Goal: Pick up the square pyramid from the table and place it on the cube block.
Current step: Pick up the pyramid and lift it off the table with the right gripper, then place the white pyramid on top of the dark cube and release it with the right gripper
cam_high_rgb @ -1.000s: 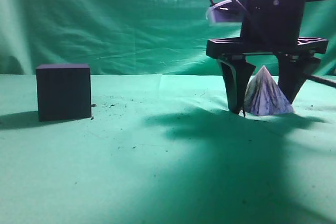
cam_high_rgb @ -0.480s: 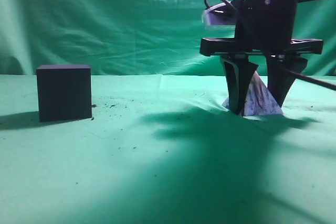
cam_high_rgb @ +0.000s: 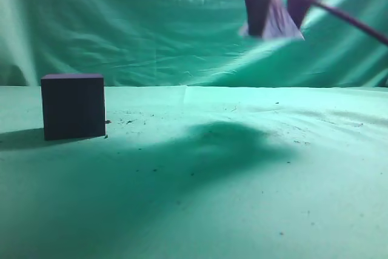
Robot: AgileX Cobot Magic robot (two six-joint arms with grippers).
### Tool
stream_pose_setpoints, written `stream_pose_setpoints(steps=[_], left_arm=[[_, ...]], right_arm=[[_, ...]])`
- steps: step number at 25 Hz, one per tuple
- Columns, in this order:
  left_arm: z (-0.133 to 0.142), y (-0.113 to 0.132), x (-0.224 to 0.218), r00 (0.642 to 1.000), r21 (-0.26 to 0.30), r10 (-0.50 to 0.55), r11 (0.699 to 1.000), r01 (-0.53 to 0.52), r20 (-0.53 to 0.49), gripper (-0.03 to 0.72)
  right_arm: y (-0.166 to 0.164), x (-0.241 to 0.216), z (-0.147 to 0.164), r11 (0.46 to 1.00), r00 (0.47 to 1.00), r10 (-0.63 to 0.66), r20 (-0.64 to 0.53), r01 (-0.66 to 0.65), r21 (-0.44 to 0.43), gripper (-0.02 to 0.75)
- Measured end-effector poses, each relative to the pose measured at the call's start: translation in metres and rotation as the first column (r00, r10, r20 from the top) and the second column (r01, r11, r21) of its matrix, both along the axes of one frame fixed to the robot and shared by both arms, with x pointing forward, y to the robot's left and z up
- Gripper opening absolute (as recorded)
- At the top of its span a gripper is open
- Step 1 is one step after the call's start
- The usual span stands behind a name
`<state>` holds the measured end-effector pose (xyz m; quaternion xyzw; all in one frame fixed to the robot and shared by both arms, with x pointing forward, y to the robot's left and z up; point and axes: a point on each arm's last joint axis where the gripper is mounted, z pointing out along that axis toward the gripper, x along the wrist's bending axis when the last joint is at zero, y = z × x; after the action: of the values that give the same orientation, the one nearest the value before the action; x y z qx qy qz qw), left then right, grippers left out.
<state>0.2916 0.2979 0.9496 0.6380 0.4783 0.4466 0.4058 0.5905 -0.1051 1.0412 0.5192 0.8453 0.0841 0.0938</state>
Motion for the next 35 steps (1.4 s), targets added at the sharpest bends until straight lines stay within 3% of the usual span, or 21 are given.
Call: stream_pose_setpoints(steps=[3,7,14,23,30,33,35], left_arm=[[0.000,0.000,0.000,1.000,0.000,0.000,1.000,0.000,0.000,0.000],[0.000,0.000,0.000,1.000,0.000,0.000,1.000,0.000,0.000,0.000],[0.000,0.000,0.000,1.000,0.000,0.000,1.000,0.000,0.000,0.000],[0.000,0.000,0.000,1.000,0.000,0.000,1.000,0.000,0.000,0.000],[0.000,0.000,0.000,1.000,0.000,0.000,1.000,0.000,0.000,0.000],[0.000,0.000,0.000,1.000,0.000,0.000,1.000,0.000,0.000,0.000],[0.000,0.000,0.000,1.000,-0.001,0.000,1.000,0.000,0.000,0.000]], right_arm=[[0.033,-0.014,0.034,0.994,0.994,0.099,0.054,-0.101,0.034,0.398],[0.094,-0.053,0.053,0.959,0.959,0.265,0.099,-0.273,0.075,0.372],[0.177,-0.073,0.020,0.904,0.906,0.414,0.092,-0.421,0.081,0.372],[0.195,-0.061,-0.031,0.907,0.908,0.420,0.015,-0.420,0.040,0.372],[0.196,-0.059,-0.032,0.907,0.908,0.418,0.020,-0.418,0.042,0.372],[0.196,-0.059,-0.032,0.907,0.908,0.418,0.018,-0.418,0.041,0.569],[0.195,-0.060,-0.027,0.907,0.908,0.418,0.028,-0.419,0.046,0.650]])
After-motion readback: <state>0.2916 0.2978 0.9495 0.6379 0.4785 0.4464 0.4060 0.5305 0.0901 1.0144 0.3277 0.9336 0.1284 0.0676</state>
